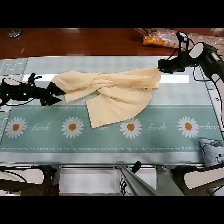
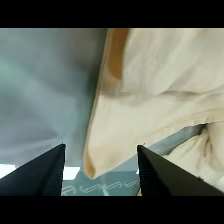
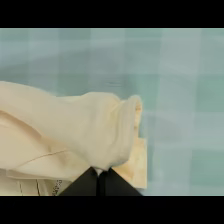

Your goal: Fold the shirts.

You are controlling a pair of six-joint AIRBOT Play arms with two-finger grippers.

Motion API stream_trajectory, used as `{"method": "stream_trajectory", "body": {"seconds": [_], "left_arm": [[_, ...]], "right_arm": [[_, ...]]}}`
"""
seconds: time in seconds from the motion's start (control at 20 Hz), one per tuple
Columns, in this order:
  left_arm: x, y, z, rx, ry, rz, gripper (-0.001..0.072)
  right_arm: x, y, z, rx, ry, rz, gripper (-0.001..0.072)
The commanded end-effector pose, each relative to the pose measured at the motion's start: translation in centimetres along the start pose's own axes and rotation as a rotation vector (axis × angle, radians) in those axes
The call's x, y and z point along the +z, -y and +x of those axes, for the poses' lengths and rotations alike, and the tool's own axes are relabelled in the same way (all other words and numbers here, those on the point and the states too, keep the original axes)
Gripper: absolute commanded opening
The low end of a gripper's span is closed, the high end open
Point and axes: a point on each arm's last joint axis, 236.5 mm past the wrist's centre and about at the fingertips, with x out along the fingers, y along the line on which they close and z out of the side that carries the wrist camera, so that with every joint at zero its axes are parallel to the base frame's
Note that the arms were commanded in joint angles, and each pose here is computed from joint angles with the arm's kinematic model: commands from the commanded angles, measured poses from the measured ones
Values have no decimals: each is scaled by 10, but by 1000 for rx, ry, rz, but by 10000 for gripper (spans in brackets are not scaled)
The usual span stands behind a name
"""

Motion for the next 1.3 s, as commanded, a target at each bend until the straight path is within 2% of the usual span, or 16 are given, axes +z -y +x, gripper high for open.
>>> {"method": "stream_trajectory", "body": {"seconds": [0.0, 0.15, 0.2, 0.25, 0.3, 0.8, 1.05, 1.25], "left_arm": [[2, 16, 27, -57, 15, -49, 516], [-2, 26, 46, -104, -3, -88, 505], [0, 29, 49, -117, 3, -106, 386], [3, 31, 50, -132, 14, -126, 165], [7, 33, 49, -143, 27, -136, 22], [43, 106, -5, -267, 88, 76, 17], [44, 189, -88, -365, 195, 332, 16], [15, 278, -206, -443, 401, 675, 16]], "right_arm": [[-2, -1, 0, 1, -7, -2, 17], [-2, -1, 0, 1, -7, -1, 17], [-2, -1, 0, 1, -9, -2, 17], [-3, -1, 0, 1, -12, -2, 16], [-4, -1, 0, 1, -15, -2, 17], [-5, 0, 0, 0, -19, -3, 17], [-3, -5, -12, 7, -14, -9, 17], [50, -28, -103, 18, 237, -71, 16]]}}
